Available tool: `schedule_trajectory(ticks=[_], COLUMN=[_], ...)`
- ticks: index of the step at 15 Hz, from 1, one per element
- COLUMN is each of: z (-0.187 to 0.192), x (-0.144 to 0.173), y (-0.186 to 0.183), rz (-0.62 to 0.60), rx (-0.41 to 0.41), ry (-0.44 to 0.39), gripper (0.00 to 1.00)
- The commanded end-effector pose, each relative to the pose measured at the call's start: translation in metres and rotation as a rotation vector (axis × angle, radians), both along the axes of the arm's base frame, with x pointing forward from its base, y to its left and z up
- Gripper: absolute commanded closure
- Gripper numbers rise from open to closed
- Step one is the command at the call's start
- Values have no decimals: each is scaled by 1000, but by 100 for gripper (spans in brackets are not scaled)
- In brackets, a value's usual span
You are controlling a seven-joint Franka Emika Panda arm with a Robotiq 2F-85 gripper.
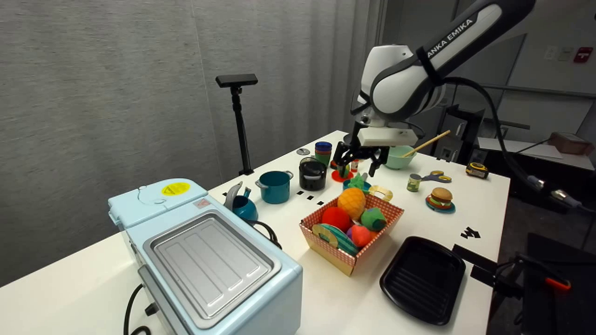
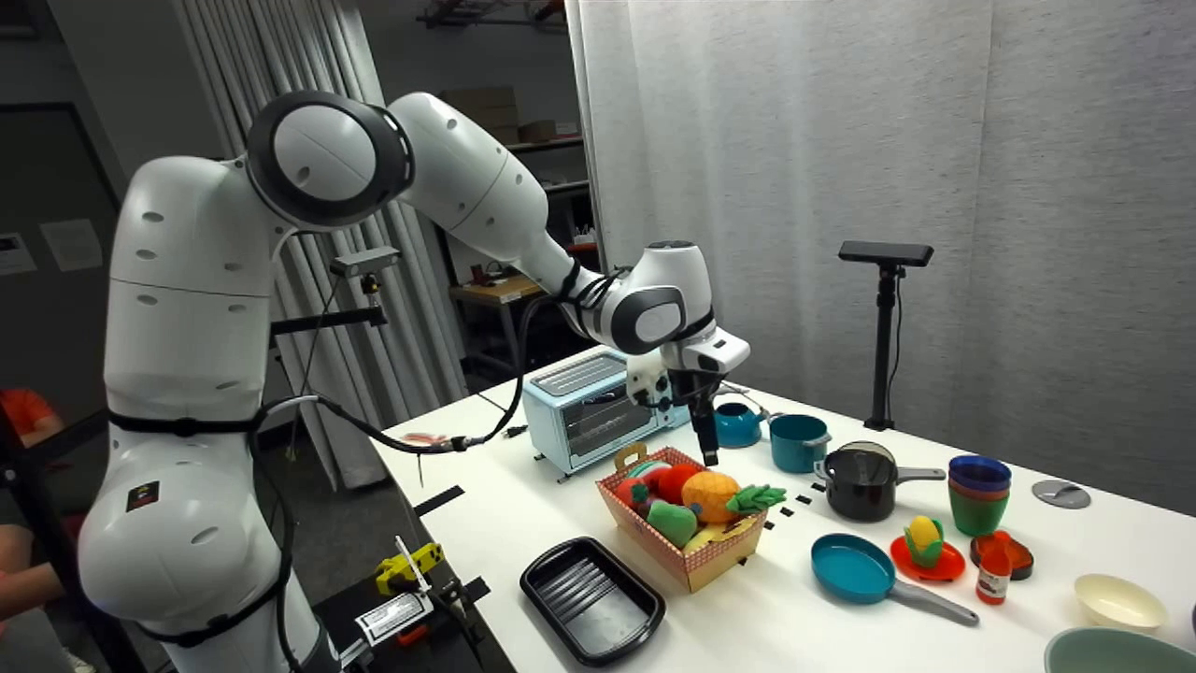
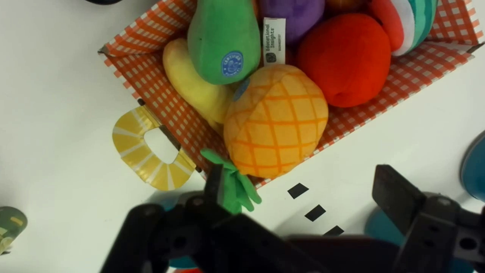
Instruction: Remove the yellow and red objects from the brown box and put them in the black tray
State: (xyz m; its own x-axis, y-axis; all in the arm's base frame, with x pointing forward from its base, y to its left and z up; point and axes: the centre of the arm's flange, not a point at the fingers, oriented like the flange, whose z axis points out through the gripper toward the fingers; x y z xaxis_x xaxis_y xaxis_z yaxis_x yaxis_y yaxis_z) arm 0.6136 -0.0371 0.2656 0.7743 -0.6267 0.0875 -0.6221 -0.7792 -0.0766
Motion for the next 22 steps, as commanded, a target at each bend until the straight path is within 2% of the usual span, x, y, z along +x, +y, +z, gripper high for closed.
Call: schedule_trajectory(ticks=[1,7,13,18,19,20,22], z=[-42,-83,-86,-87,-88,-88,-88], x=[16,18,26,26,26,26,26], y=[18,39,37,36,36,36,36], rz=[11,40,45,23,17,12,6], rx=[-10,-56,-151,-206,-210,-213,-215], ry=[5,20,-31,-18,-16,-14,-15], gripper=[0,0,0,0,5,26,31])
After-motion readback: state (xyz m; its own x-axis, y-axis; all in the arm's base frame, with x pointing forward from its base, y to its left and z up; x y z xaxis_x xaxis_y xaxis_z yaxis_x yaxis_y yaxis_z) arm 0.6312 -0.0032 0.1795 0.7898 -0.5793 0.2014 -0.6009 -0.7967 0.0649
